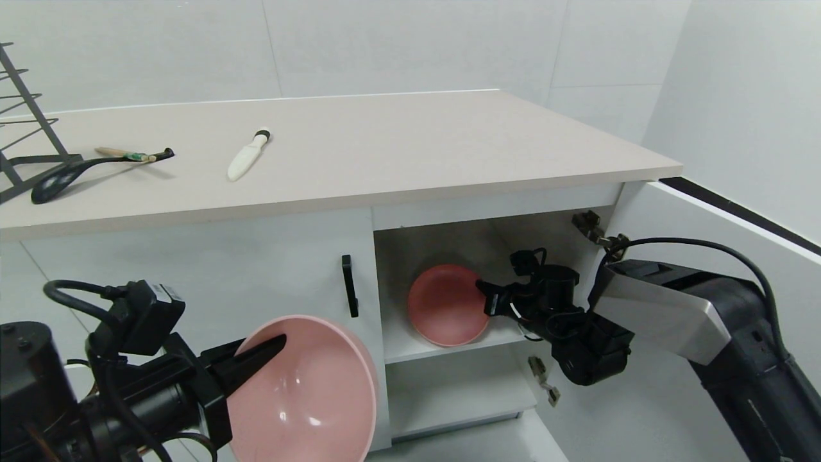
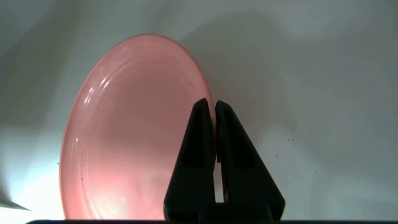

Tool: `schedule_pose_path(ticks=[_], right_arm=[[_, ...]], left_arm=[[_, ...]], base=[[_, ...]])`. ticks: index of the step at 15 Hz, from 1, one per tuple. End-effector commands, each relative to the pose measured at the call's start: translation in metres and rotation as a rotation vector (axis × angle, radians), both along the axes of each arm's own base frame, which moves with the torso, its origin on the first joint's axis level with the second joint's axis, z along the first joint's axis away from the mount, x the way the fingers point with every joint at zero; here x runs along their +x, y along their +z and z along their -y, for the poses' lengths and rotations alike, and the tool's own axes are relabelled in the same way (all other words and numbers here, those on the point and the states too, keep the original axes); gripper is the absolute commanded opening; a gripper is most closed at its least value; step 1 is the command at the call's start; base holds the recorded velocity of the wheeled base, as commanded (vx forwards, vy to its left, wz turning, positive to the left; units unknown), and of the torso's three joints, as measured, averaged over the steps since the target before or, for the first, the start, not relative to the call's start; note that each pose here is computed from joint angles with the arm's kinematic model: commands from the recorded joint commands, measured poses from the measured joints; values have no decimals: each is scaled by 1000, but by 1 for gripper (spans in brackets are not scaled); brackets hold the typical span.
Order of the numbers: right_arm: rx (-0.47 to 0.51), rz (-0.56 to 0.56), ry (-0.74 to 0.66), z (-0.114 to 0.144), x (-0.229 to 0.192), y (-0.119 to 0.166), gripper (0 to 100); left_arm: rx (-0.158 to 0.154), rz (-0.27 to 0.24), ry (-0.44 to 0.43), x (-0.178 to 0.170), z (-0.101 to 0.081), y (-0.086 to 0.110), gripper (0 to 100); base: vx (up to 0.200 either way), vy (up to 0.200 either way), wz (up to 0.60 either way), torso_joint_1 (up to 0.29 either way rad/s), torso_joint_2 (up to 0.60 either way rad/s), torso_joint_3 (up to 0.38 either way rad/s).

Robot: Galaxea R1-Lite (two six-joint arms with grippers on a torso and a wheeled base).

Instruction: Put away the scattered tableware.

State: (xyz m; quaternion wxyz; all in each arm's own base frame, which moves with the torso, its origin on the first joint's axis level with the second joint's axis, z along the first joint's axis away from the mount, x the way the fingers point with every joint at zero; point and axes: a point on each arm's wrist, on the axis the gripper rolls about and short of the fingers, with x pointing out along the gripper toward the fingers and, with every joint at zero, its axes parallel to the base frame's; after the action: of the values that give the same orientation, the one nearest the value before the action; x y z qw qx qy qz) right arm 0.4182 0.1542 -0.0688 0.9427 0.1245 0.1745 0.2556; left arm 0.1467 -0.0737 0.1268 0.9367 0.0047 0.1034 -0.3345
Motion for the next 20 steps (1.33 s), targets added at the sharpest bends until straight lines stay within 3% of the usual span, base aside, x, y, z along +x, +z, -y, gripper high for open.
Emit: schedule_pose_path(ticks=[1, 5, 7, 10, 11, 17, 20], right_arm=[[2, -7, 0, -2, 2, -1, 0], [58, -30, -12, -7, 6, 3, 0], [54, -38, -9, -10, 9, 3, 0], [54, -37, -3, -15, 10, -2, 0], [54, -37, -2, -15, 10, -3, 100], [57, 28, -7, -10, 15, 1, 100], [17, 122, 19, -4, -11, 44, 100]], left_arm=[[-1, 1, 6, 0, -1, 0, 0], [-9, 19, 32, 3, -5, 4, 0], [-6, 73, 18, 11, 0, 14, 0], [-5, 65, -12, 11, 6, 14, 0], [-4, 62, -18, 11, 8, 13, 0], [34, -8, -63, 27, 25, -1, 0], [46, 15, -112, 23, 34, 0, 0]], base=[[0, 0, 0, 0, 0, 0], [0, 0, 0, 0, 0, 0], [0, 0, 0, 0, 0, 0], [0, 0, 0, 0, 0, 0], [0, 0, 0, 0, 0, 0], [0, 0, 0, 0, 0, 0], [0, 0, 0, 0, 0, 0]])
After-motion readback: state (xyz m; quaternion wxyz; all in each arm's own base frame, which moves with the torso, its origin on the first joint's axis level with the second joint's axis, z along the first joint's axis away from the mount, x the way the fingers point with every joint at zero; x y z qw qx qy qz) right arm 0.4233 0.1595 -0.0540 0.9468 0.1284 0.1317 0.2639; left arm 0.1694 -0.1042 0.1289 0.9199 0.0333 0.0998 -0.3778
